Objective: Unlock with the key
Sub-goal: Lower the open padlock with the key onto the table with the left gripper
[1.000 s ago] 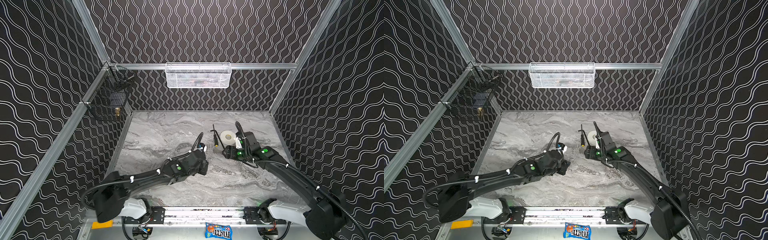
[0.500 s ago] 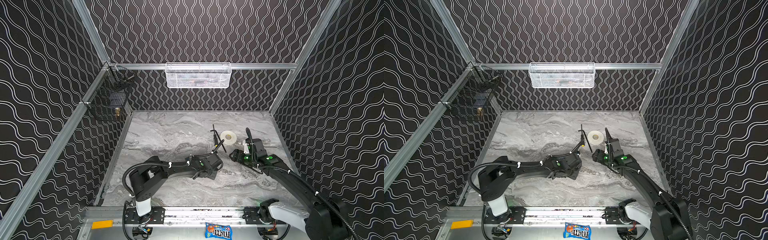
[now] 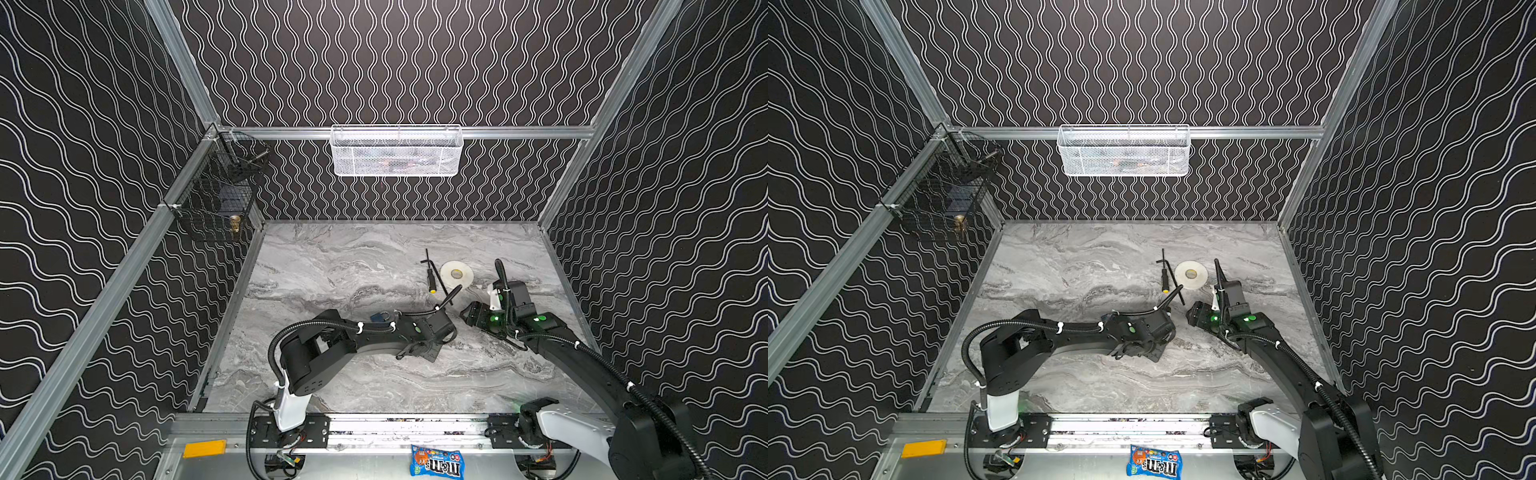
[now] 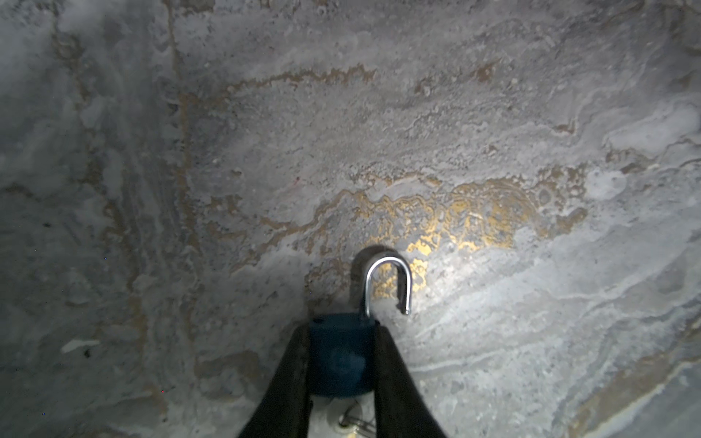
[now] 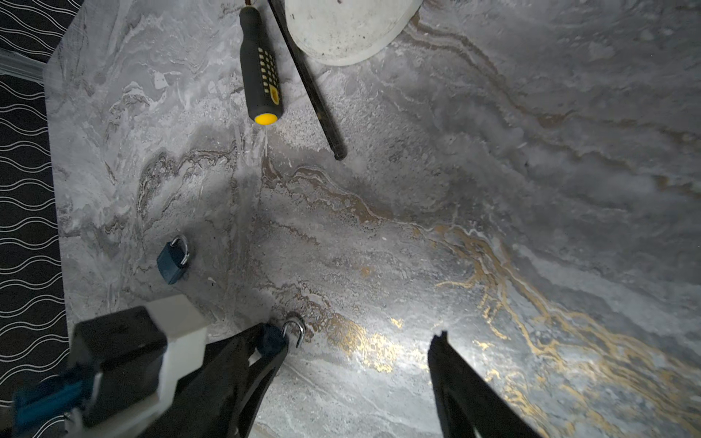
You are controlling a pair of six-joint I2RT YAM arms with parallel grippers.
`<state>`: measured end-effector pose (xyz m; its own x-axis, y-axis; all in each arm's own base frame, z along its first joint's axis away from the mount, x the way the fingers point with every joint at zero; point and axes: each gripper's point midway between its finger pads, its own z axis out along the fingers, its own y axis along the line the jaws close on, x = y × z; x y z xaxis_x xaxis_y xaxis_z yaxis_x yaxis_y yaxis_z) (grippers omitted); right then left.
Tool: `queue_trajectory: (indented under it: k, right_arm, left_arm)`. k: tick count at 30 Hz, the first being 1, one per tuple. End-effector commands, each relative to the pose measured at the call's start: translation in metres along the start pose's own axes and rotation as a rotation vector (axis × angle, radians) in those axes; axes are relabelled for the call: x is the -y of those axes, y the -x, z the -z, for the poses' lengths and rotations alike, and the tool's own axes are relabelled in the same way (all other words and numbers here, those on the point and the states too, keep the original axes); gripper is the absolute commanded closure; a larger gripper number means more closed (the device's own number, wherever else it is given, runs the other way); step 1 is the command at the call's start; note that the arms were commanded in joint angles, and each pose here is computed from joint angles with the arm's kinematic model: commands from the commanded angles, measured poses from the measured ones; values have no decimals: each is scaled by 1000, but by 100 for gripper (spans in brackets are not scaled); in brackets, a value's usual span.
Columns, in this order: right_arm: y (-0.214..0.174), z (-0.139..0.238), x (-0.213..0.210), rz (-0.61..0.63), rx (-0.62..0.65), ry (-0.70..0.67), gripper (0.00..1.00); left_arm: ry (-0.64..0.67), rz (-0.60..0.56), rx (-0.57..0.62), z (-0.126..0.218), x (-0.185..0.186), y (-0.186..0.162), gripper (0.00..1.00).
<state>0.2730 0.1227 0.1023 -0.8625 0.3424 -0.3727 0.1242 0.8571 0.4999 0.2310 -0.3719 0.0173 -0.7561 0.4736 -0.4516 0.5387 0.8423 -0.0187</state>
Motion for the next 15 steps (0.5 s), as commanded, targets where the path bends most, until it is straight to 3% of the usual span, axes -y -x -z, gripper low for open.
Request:
queue_trajectory:
  k: [1,15]
  right_arm:
    - [4,0,-4,9,12,24,23]
    - [5,1,-5,-1,13,37,23]
  left_arm:
    - [56,-40,-94,-8,-13,-26,79]
    - [39,-38,-79,-6,-9,-22,57]
